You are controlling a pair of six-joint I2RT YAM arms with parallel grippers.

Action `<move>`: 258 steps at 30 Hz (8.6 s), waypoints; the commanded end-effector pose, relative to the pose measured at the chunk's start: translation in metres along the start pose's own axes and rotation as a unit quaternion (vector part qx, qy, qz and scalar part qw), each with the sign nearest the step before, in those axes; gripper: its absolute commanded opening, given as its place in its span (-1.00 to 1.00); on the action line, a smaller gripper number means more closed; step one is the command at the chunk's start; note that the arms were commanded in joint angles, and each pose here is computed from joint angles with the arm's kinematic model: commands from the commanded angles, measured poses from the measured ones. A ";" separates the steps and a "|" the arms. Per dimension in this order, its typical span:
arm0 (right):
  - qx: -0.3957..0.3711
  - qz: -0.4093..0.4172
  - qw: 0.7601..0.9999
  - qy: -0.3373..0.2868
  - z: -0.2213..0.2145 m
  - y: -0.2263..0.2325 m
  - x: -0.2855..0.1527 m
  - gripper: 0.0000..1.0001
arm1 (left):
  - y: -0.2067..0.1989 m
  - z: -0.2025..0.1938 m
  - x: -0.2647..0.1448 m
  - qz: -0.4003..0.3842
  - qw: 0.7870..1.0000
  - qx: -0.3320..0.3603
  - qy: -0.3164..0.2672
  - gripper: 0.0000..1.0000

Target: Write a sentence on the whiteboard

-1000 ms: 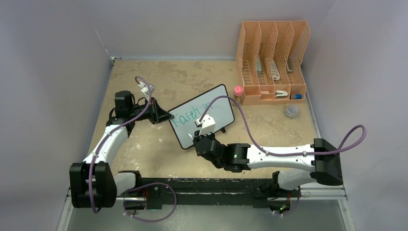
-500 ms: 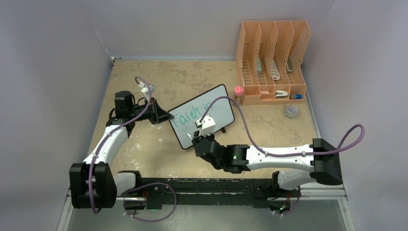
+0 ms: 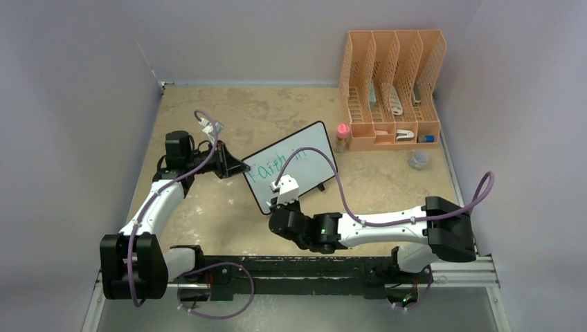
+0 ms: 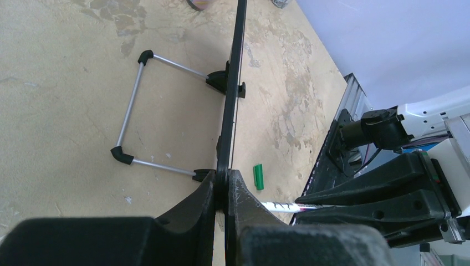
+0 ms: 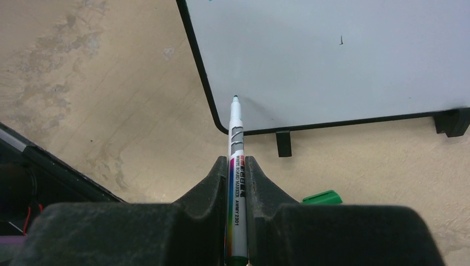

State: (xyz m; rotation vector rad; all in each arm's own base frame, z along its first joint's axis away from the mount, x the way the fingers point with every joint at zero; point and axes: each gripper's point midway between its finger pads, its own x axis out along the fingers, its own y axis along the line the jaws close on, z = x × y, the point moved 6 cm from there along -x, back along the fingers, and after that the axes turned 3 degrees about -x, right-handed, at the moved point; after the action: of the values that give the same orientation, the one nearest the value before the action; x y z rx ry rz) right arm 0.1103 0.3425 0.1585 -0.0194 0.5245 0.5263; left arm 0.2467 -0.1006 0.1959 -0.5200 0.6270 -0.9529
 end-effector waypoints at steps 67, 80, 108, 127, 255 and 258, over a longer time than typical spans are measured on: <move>0.041 -0.060 0.996 -0.044 0.020 0.014 0.012 -1.00 | 0.000 -0.002 0.007 0.008 1.000 0.014 0.012 -1.00; 0.055 -0.078 0.994 -0.049 0.022 0.007 0.010 -1.00 | -0.001 -0.002 0.007 0.006 1.000 0.014 0.013 -1.00; 0.041 -0.030 0.997 -0.057 0.032 0.017 0.006 -1.00 | -0.001 -0.002 0.008 0.010 1.000 0.016 0.013 -1.00; 0.031 -0.038 0.998 -0.041 0.021 0.016 0.012 -1.00 | -0.001 -0.003 0.008 0.010 1.000 0.015 0.014 -1.00; 0.028 -0.059 0.998 0.004 -0.004 -0.008 0.013 -1.00 | 0.000 -0.002 0.008 0.013 1.000 0.017 0.015 -1.00; 0.028 -0.061 0.998 0.008 -0.006 -0.009 0.013 -1.00 | 0.000 -0.002 0.008 0.013 1.000 0.017 0.015 -1.00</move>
State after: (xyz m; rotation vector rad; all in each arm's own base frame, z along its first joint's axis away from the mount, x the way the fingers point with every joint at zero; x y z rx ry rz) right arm 0.1206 0.3443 0.1530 -0.0009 0.5348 0.4175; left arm 0.2457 -0.1066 0.1938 -0.4933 0.6313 -0.9628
